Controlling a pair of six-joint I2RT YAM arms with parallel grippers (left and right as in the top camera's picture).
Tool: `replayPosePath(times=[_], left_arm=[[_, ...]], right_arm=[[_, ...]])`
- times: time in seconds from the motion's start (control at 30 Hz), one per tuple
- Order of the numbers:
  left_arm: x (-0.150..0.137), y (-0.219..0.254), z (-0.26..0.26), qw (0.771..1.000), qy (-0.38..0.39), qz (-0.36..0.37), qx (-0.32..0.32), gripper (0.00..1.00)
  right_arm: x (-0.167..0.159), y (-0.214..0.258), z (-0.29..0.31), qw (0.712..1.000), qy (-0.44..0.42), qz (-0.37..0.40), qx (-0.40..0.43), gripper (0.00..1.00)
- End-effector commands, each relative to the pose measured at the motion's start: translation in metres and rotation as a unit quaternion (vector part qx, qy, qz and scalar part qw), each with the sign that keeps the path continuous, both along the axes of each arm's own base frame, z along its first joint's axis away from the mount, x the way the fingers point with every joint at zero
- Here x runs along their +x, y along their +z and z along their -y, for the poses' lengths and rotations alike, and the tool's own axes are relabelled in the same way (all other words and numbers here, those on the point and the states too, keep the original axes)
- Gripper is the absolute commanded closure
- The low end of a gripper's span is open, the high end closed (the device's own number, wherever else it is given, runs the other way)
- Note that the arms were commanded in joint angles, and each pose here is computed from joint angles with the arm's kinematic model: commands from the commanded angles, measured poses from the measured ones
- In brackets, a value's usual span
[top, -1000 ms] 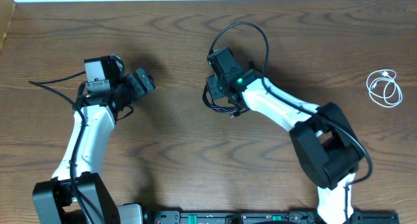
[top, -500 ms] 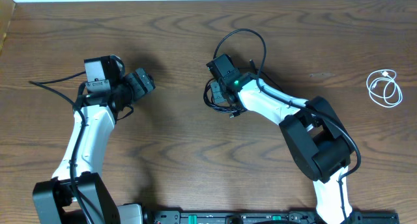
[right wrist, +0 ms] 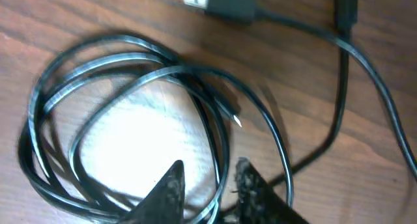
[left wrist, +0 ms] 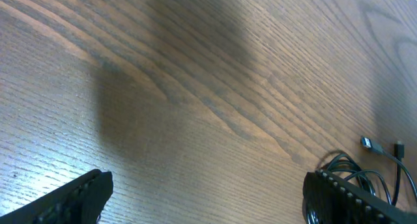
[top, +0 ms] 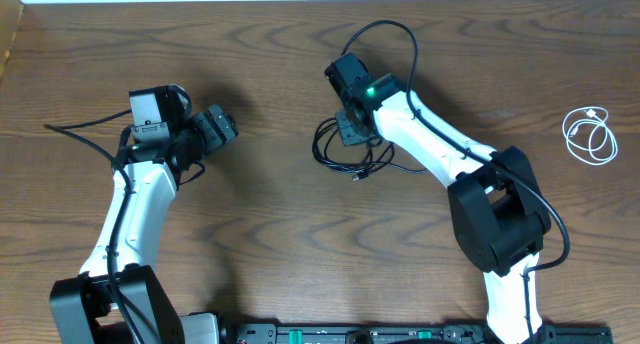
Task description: Untangle cables
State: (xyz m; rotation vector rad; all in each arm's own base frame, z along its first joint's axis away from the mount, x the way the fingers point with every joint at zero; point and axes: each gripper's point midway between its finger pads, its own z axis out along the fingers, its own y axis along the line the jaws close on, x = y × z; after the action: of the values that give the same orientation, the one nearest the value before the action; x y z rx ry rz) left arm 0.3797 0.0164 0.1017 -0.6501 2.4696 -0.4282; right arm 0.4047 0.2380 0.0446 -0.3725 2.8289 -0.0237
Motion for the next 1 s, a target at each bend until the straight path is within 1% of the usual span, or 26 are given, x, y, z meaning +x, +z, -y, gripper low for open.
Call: replayPosePath(times=[0.0, 0.2, 0.33, 0.5, 0.57, 0.6, 0.67, 0.8, 0.97], left_arm=[[0.003, 0.004, -0.003, 1.0, 0.003, 0.005, 0.004, 0.02], [0.003, 0.004, -0.003, 1.0, 0.003, 0.005, 0.004, 0.02], [0.003, 0.004, -0.003, 1.0, 0.003, 0.005, 0.004, 0.02], [0.003, 0.004, -0.003, 1.0, 0.003, 0.005, 0.004, 0.02], [0.003, 0.004, -0.003, 1.0, 0.003, 0.005, 0.004, 0.02], [0.003, 0.004, -0.003, 1.0, 0.003, 0.005, 0.004, 0.02], [0.003, 0.004, -0.003, 1.0, 0.003, 0.005, 0.004, 0.02], [0.003, 0.004, -0.003, 1.0, 0.003, 0.005, 0.004, 0.02], [0.003, 0.004, -0.003, 1.0, 0.003, 0.005, 0.004, 0.02]], right_arm=[[-0.007, 0.0, 0.015, 1.0, 0.0, -0.021, -0.021, 0.75], [-0.019, -0.017, 0.041, 0.997, -0.023, -0.055, -0.042, 0.71], [-0.03, -0.032, 0.06, 0.994, -0.052, -0.081, -0.051, 0.71], [-0.041, -0.048, 0.07, 0.992, -0.06, -0.102, -0.048, 0.72], [-0.041, -0.051, 0.07, 0.992, -0.06, -0.1, -0.046, 0.75], [-0.04, -0.052, 0.069, 0.993, -0.06, -0.097, -0.045, 0.8], [-0.037, -0.052, 0.068, 0.993, -0.055, -0.091, -0.042, 0.99], [-0.027, -0.03, 0.063, 0.995, -0.046, -0.082, -0.038, 0.99], [0.005, 0.016, 0.046, 0.999, -0.016, -0.027, -0.015, 0.99]])
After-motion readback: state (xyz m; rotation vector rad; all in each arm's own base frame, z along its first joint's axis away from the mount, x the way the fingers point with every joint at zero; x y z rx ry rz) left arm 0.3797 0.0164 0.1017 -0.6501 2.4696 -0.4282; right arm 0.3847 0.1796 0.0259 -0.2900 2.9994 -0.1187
